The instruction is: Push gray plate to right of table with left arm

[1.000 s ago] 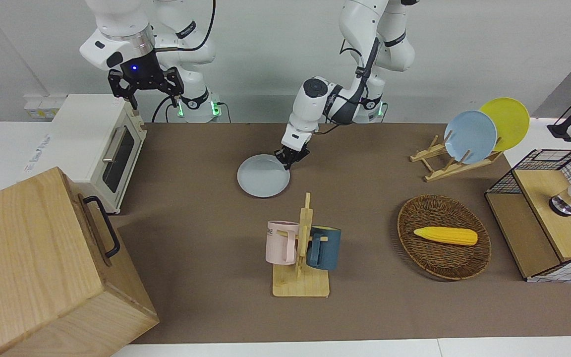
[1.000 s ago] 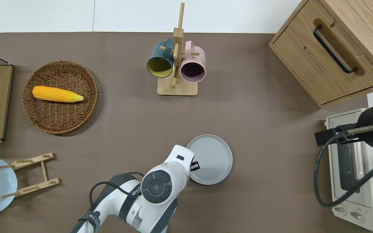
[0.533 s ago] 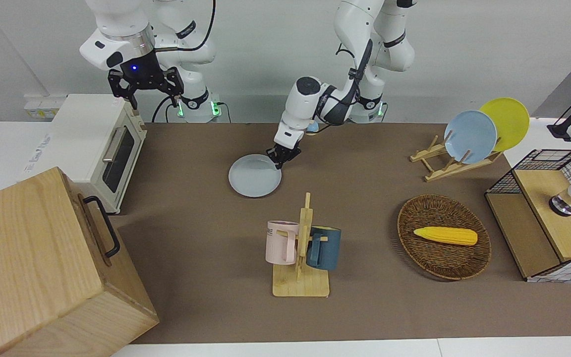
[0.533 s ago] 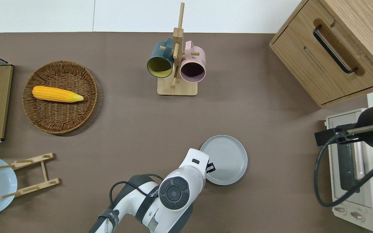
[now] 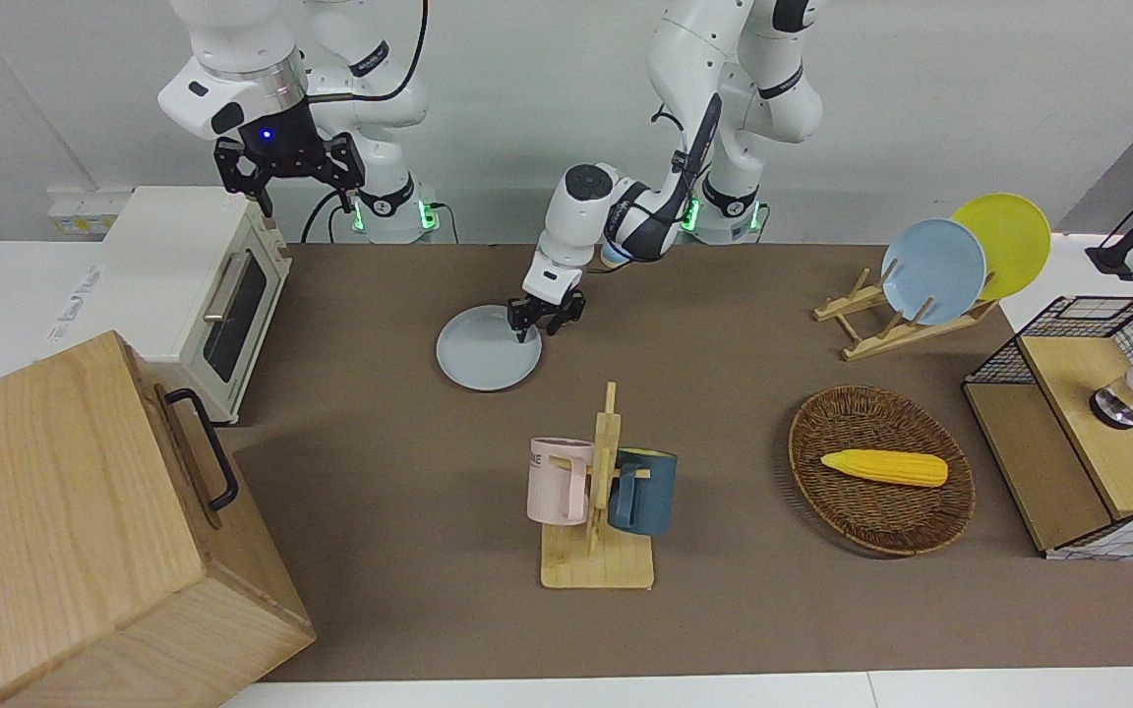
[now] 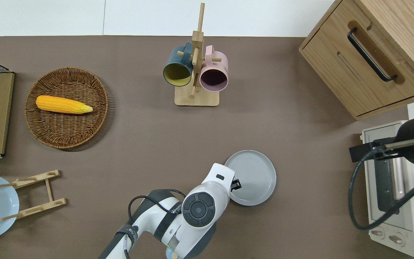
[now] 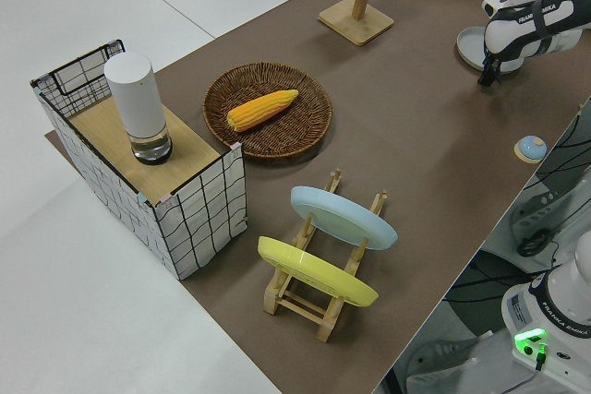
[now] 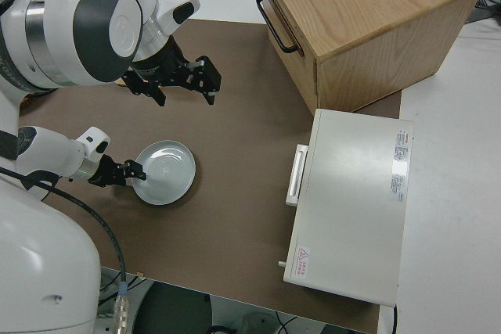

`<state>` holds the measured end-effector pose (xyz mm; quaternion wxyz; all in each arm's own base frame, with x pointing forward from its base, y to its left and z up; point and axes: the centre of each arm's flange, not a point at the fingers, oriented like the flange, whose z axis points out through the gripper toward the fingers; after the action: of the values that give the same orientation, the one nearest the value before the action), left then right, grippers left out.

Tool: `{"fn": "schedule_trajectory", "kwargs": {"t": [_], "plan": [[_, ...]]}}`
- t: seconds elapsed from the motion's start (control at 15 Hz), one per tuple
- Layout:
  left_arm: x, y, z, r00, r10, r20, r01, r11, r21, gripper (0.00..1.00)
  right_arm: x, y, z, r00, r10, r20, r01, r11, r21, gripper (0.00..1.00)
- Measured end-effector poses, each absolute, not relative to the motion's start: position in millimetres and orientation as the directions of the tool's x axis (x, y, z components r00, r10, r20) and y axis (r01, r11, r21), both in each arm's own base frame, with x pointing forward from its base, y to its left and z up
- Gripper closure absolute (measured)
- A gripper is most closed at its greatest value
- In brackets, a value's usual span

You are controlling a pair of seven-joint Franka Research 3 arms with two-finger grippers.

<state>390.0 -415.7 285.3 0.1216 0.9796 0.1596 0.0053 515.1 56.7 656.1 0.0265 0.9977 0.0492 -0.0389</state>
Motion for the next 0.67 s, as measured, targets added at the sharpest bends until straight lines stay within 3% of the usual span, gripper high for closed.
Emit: {"fn": "schedule_trajectory", "kwargs": {"t": [0.13, 0.33, 0.67], "plan": [[402.9, -401.0, 293.0, 0.96, 0.278, -0.028, 0.278, -0.937, 0.21, 0.02, 515.1, 56.7, 656.1, 0.992, 0.096, -0.08, 0.1, -0.994, 0.049, 0.0], [427.9, -364.7, 323.5, 0.98, 0.196, -0.025, 0.197, -0.965, 0.171, 0.0, 515.1, 56.7, 656.1, 0.992, 0.096, -0.08, 0.1, -0.994, 0.049, 0.0], [468.8, -263.6, 404.0, 0.995, 0.103, -0.001, 0.102, -0.985, 0.137, 0.0, 515.1, 56.7, 656.1, 0.992, 0.096, -0.08, 0.1, -0.994, 0.049, 0.0]]}}
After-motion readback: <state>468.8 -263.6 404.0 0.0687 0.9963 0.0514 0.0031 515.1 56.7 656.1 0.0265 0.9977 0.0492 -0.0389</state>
